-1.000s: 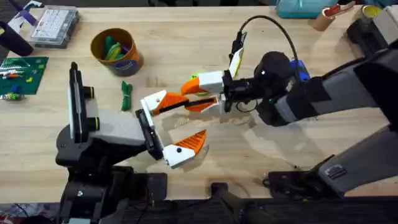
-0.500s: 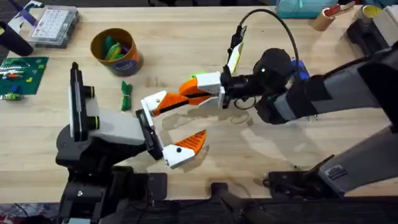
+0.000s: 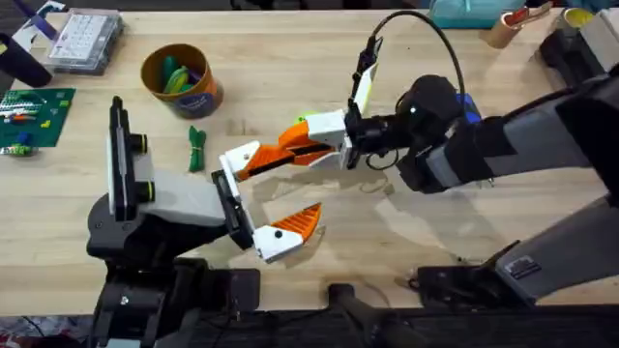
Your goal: Pick up the gripper from the table and insert it into the empty holder that is missing its gripper. Then pick up a screw, insert it into the mounting hole, and use the screwdriver to tighten it. Finally, clean up the table by picking up the vegetable and placing it into the bucket.
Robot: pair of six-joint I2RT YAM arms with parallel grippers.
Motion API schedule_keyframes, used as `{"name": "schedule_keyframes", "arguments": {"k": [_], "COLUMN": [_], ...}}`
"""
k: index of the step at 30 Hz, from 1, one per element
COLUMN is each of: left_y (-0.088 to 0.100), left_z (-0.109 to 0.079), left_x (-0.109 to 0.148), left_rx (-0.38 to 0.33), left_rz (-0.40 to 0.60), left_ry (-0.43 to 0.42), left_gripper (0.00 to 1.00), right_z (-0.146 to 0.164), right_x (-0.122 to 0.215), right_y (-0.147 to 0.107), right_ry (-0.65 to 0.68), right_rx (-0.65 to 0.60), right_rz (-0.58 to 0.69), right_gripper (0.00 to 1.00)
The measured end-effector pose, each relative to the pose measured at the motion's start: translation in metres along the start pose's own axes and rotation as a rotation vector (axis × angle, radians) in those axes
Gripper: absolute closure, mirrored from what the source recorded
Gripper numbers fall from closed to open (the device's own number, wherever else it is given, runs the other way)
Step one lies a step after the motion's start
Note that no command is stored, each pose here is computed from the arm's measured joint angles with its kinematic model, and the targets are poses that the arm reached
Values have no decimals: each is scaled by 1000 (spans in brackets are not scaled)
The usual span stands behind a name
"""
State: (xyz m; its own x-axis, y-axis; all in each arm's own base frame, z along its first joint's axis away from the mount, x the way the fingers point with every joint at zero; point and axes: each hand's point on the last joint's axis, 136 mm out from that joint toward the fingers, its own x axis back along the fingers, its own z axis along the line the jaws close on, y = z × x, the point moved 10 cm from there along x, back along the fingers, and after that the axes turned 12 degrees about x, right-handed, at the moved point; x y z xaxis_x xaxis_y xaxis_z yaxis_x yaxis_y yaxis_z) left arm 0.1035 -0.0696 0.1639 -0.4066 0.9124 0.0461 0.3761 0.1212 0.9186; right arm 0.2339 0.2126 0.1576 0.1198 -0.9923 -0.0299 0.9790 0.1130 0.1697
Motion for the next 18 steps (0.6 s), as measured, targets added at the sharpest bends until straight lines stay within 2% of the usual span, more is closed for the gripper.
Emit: {"name": "schedule_keyframes", "arguments": {"k": [7, 9, 11, 12, 18], "left_y": [0, 0, 0, 0, 0], "left_z": [0, 0, 0, 0, 0], "left_x": [0, 0, 0, 0, 0], "left_rx": [0, 0, 0, 0, 0], "left_rz": [0, 0, 0, 0, 0], "left_ry": [0, 0, 0, 0, 0], "left_gripper": [14, 14, 14, 14, 14], "right_z": [0, 1, 1, 1, 0], "right_x": [0, 0, 0, 0, 0], "right_y": [-3, -3, -4, -4, -3], "right_ry": [4, 5, 6, 5, 1], "right_rx": [-9, -11, -15, -18, -25], "right_rz": [42, 48, 50, 50, 39], "right_gripper": [699, 775, 932, 976, 985]}}
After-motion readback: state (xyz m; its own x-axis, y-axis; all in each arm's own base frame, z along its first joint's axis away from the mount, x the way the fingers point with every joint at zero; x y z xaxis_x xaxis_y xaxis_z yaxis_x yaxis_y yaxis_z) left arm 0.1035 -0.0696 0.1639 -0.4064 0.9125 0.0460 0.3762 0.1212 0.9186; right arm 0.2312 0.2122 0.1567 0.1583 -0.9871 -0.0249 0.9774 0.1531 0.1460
